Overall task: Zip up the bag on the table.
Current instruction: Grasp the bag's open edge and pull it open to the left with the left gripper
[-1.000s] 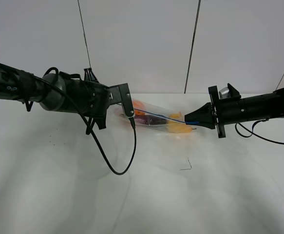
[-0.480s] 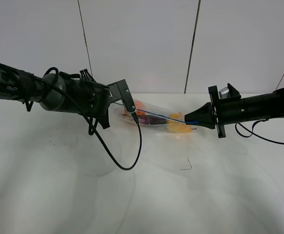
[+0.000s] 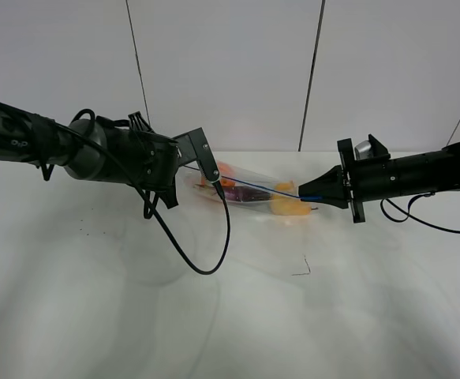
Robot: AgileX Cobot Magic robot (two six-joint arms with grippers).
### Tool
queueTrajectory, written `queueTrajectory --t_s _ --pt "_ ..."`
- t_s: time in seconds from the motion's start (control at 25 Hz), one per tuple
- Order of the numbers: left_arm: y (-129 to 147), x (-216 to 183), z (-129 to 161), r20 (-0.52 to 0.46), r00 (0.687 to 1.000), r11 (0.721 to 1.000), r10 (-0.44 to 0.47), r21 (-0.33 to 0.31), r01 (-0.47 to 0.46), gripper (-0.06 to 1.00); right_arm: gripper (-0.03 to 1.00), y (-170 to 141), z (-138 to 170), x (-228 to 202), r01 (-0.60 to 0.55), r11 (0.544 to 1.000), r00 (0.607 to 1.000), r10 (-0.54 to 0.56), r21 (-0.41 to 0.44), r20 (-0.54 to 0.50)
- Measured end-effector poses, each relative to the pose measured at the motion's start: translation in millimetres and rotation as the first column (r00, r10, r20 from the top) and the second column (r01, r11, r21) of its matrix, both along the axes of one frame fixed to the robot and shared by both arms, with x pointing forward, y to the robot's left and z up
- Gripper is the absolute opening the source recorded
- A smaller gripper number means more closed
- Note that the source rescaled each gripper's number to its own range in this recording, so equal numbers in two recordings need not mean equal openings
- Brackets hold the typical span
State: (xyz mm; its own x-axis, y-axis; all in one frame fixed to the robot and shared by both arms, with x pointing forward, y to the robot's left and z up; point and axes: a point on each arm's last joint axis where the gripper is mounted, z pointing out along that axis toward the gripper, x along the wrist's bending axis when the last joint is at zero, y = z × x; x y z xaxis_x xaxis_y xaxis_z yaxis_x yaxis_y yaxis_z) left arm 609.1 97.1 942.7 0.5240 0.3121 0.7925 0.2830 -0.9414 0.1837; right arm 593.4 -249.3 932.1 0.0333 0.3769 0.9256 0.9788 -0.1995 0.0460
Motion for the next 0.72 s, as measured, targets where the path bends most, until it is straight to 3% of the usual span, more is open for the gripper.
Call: queueTrajectory --t_s 0.56,0.64,0.72 --pt "1.4 -0.6 0.2 0.000 1.000 1.000 0.017 0.013 -0.017 0.00 0.00 0.4 0.4 0.4 0.004 1.000 1.000 -0.004 0.005 0.000" --pt "2.1 -0.6 0.2 -0.001 1.000 1.000 0.017 0.025 -0.017 0.05 0.00 0.4 0.2 0.1 0.001 1.000 1.000 -0.001 0.002 0.000" --pt "9.6 0.5 1.5 0.010 0.998 0.996 0.067 0.060 -0.068 0.18 0.00 -1.0 -0.9 -1.0 -0.011 1.000 1.000 0.011 -0.011 0.000"
